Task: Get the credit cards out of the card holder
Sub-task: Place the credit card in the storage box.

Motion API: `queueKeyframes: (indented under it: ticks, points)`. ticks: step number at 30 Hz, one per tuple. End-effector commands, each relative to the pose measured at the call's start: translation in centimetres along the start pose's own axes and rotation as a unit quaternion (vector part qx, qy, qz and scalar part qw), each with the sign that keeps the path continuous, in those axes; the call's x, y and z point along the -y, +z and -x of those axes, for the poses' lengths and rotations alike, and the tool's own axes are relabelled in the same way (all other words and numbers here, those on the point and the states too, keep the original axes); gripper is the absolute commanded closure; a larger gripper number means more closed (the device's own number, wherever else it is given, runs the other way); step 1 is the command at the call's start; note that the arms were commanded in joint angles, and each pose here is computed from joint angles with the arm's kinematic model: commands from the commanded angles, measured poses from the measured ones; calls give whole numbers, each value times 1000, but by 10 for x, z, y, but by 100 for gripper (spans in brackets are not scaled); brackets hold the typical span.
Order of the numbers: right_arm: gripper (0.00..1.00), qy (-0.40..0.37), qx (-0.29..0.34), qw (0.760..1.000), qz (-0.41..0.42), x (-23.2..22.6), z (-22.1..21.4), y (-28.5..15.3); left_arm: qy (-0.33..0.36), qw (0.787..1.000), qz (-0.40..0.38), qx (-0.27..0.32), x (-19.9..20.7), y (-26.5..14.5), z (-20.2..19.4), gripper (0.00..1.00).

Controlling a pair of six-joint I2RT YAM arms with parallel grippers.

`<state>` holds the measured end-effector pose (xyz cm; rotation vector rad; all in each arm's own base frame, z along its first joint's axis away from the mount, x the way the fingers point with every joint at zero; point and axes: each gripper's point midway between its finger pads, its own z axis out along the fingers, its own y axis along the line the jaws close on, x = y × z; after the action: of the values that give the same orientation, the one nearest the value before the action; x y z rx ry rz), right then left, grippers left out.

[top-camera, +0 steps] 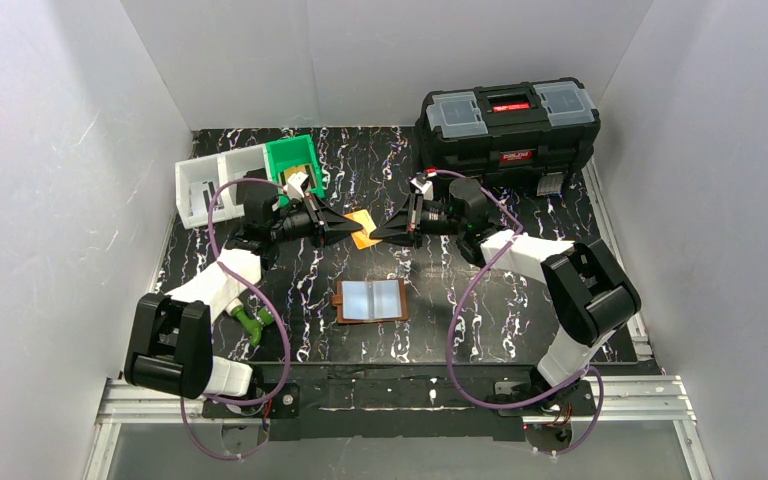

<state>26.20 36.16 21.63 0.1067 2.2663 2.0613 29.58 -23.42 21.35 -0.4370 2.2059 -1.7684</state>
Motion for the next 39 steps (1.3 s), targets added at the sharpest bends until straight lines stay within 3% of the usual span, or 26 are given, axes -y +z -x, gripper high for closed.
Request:
queueKeyframes:
  ticks: [1,4,6,7,12,16,27,39]
  points:
    - [71,-30,-6,999,-8,-5,-6,1,19,1000,-8,-6,5,-1,-3,100]
    - [28,-41,3,998,-57,6,-4,-2,49,999,19,4,5,-3,2,100]
    - [8,-51,11,995,-89,11,-4,-7,68,995,67,19,-2,-6,8,100]
    - [3,-60,15,993,-101,12,-4,-10,84,992,88,28,-2,-9,13,100]
    - [2,-67,36,984,-160,26,-2,-29,156,966,192,74,-4,-24,43,100]
    - [2,-71,63,968,-231,44,-1,-48,201,932,277,116,-7,-37,78,100]
    - [2,-135,104,917,-361,57,7,-94,270,804,479,224,-27,-61,195,100]
    - [2,-138,115,901,-396,63,-5,-117,304,678,623,244,-59,-67,284,100]
